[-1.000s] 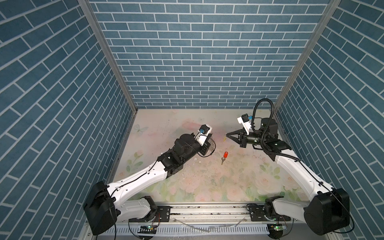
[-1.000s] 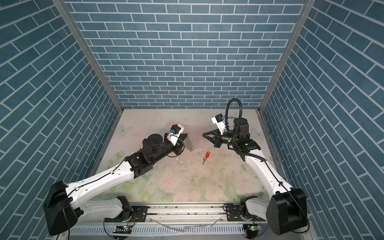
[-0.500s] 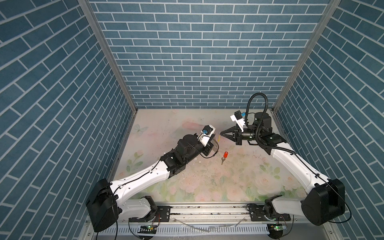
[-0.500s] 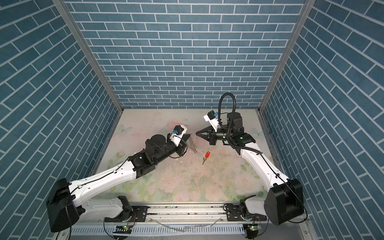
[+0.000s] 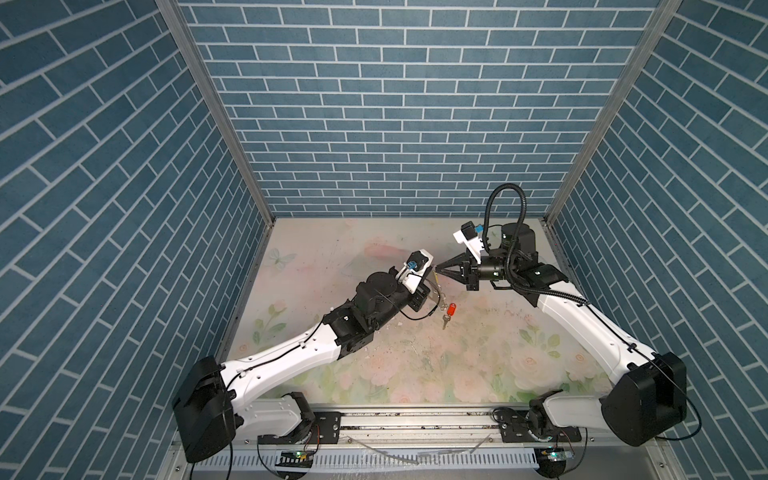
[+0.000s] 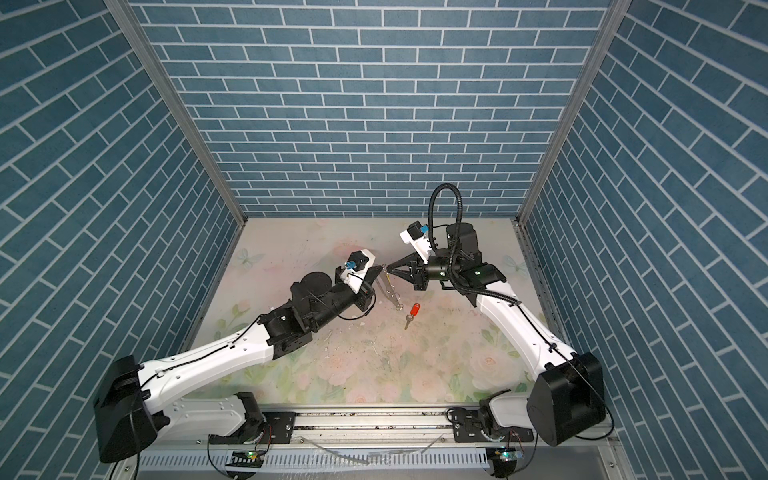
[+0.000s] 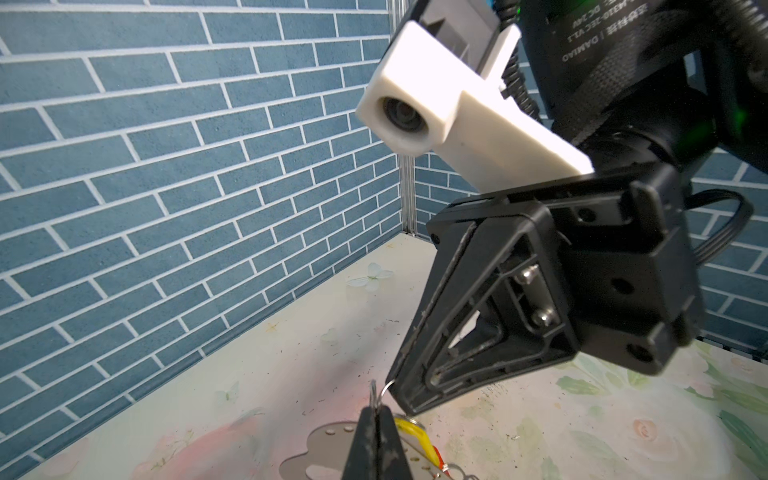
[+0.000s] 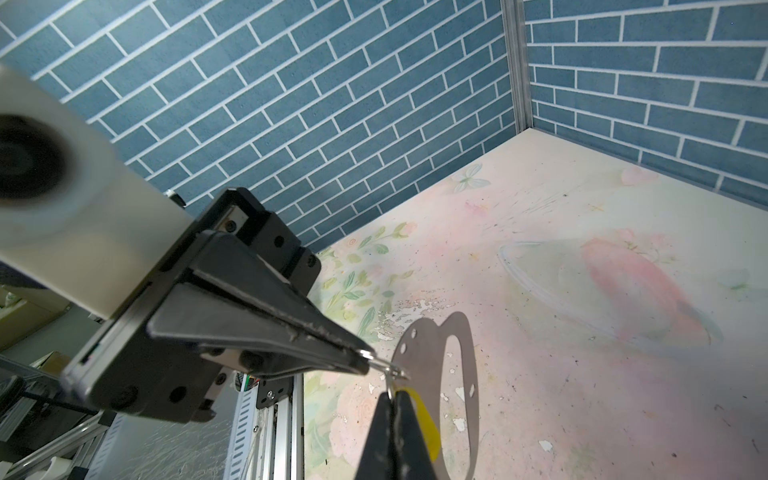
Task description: Put the keys on the keyring
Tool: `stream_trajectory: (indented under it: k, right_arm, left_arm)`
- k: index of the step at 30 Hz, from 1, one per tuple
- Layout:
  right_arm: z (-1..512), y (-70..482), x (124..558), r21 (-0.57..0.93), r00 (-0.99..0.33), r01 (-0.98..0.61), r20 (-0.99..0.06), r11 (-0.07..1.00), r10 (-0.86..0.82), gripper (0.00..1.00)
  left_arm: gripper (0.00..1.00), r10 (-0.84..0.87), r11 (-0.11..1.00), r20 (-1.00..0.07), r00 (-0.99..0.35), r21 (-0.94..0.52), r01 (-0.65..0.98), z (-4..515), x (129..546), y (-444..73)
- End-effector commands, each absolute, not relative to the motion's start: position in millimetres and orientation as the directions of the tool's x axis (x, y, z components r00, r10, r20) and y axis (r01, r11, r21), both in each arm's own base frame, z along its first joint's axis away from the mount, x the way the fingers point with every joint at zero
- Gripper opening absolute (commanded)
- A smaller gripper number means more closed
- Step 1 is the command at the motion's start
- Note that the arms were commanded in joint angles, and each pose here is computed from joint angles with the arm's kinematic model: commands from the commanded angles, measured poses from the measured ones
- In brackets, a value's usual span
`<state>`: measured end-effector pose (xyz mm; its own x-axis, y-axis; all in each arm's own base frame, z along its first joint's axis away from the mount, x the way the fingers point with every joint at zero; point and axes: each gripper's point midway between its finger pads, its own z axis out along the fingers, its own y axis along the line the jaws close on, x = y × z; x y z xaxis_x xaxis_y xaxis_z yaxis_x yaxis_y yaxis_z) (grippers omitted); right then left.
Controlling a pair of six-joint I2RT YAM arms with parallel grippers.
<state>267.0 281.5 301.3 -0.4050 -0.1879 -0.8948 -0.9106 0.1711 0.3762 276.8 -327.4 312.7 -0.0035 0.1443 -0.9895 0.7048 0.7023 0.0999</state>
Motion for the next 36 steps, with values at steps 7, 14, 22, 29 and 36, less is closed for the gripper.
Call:
stream_trajectory:
  k: [7,14,22,29,36]
  right_arm:
    - [322.5,282.8,273.9,0.3,-0.333,-0.935,-0.926,0.19,-0.176,0.0]
    - [327.3,282.4,269.7,0.293,-0.322,-0.94,-0.931,0.173,-0.17,0.0]
    - [331.5,281.8,267.3,0.283,-0.309,-0.944,-0.937,0.167,-0.163,0.0]
    - [333.0,281.4,268.3,0.278,-0.306,-0.944,-0.939,0.175,-0.16,0.0]
    - [330.6,281.8,272.2,0.284,-0.316,-0.939,-0.935,0.192,-0.162,0.0]
  left_arm:
    - [0.0,0.125,0.686,-0.992,0.031,0.109,0.719,324.4,272.5,-332.3]
    - [0.0,0.137,0.695,-0.99,0.025,0.114,0.709,322.4,275.0,-330.8]
    - [0.0,0.153,0.692,-0.988,0.014,0.117,0.713,319.5,275.5,-332.9]
    - [0.0,0.154,0.684,-0.988,0.013,0.116,0.72,320.2,274.3,-334.3]
    - [0.0,0.155,0.67,-0.988,0.016,0.117,0.733,320.0,270.6,-334.9]
